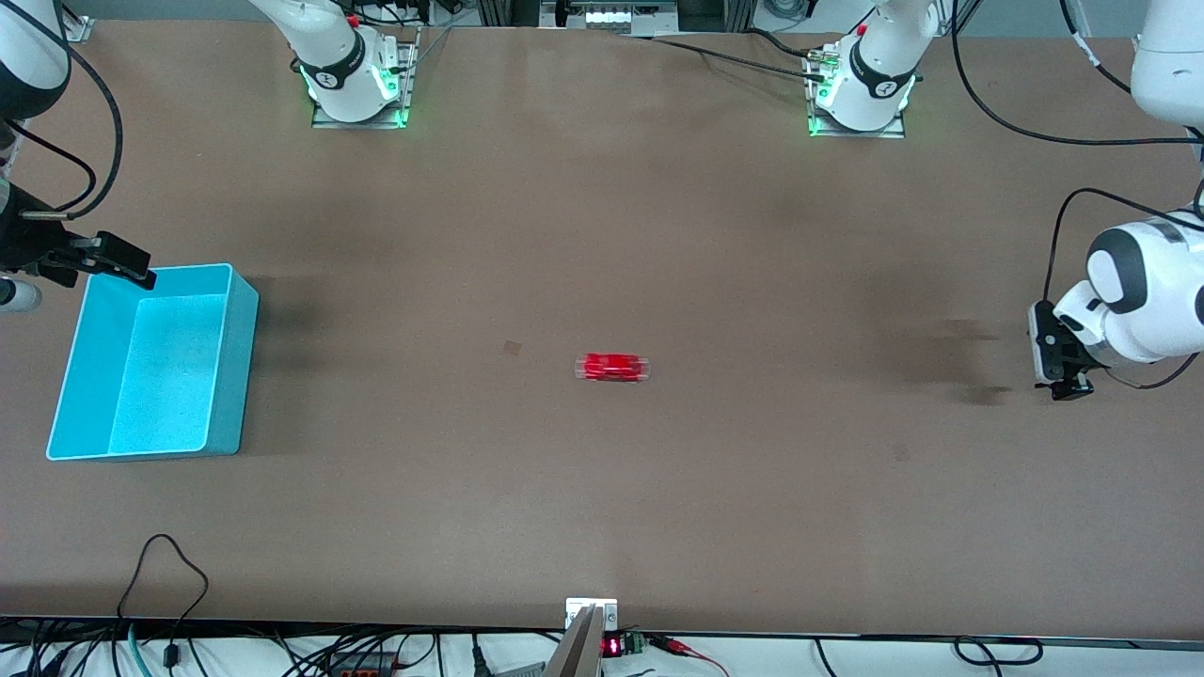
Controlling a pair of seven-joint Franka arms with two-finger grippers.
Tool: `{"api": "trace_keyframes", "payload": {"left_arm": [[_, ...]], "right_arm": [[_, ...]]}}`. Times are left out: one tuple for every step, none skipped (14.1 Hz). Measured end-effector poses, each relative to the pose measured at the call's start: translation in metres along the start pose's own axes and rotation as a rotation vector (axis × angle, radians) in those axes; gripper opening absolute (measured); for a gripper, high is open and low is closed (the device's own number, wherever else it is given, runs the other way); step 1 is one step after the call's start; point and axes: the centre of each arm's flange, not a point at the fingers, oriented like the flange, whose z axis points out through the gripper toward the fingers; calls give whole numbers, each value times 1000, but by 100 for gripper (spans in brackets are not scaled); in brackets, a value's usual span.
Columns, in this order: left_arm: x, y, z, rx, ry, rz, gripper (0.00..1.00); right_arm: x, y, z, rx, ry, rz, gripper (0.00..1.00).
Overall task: Wind red beetle toy and store in blue box
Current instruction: 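Release the red car to roll toward the cyan box, withdraw left gripper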
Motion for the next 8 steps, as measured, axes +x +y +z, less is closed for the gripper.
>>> {"api": "trace_keyframes", "payload": {"left_arm": [[-7,5,-6,-12,2,-13,100],[-14,9,-12,-24,5,-25,100],[-20,14,-16,-40,8,-37,100],[-27,19,-20,-54,12,-53,100],[-33,24,-25,-66,15,-71,100],[-37,28,-32,-76,17,-89,100],[-39,32,-40,-86,18,-107,100],[-39,35,-49,-94,19,-124,100]], "right_arm": [[0,0,0,0,0,0,100],[0,0,0,0,0,0,100],[0,0,0,0,0,0,100],[0,0,0,0,0,0,100],[0,0,0,0,0,0,100],[0,0,0,0,0,0,100],[0,0,0,0,0,0,100],[0,0,0,0,0,0,100]]}}
